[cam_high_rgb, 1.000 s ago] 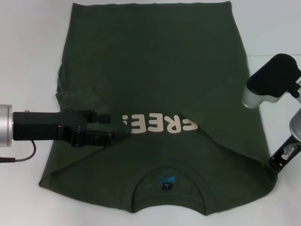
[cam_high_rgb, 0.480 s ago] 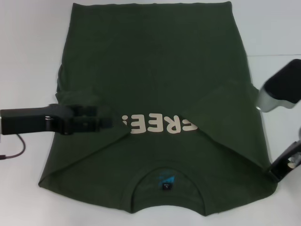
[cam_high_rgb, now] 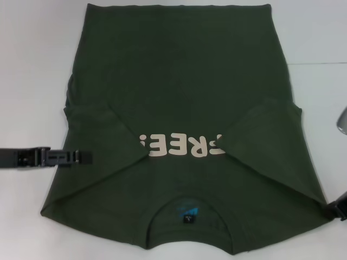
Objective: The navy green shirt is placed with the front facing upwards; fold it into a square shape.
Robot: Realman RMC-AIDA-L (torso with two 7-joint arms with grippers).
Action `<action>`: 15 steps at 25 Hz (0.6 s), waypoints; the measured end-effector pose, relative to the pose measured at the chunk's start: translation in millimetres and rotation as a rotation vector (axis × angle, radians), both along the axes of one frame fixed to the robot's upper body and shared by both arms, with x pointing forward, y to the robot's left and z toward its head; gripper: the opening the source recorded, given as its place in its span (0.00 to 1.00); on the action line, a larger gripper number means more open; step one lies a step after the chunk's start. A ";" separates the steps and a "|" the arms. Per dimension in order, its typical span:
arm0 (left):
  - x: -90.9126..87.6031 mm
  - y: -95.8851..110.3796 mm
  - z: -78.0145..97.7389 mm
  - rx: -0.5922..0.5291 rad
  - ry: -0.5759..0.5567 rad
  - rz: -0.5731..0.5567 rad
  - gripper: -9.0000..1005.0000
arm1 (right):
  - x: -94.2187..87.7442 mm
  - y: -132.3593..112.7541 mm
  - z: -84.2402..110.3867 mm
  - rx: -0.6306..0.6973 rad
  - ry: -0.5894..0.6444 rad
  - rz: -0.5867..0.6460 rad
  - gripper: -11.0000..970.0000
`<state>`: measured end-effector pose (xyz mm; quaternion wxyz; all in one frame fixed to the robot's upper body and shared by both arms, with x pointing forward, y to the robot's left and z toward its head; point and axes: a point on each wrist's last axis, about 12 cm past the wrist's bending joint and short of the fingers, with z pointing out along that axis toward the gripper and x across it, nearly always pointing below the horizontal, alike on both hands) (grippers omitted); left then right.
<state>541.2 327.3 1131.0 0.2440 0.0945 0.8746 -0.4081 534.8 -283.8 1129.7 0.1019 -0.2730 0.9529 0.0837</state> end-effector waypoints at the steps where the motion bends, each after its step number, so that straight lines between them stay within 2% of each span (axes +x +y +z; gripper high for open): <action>1: -0.7 0.5 -0.3 0.003 0.021 0.005 0.89 | -2.2 -3.9 -0.8 0.004 0.001 -0.009 0.05; 9: -3.6 11.7 2.9 0.053 0.133 0.096 0.89 | -10.4 -25.1 -2.9 0.023 -0.008 -0.061 0.05; 15: -4.3 11.5 0.5 0.064 0.168 0.105 0.89 | -9.0 -25.6 -2.6 0.055 -0.030 -0.066 0.05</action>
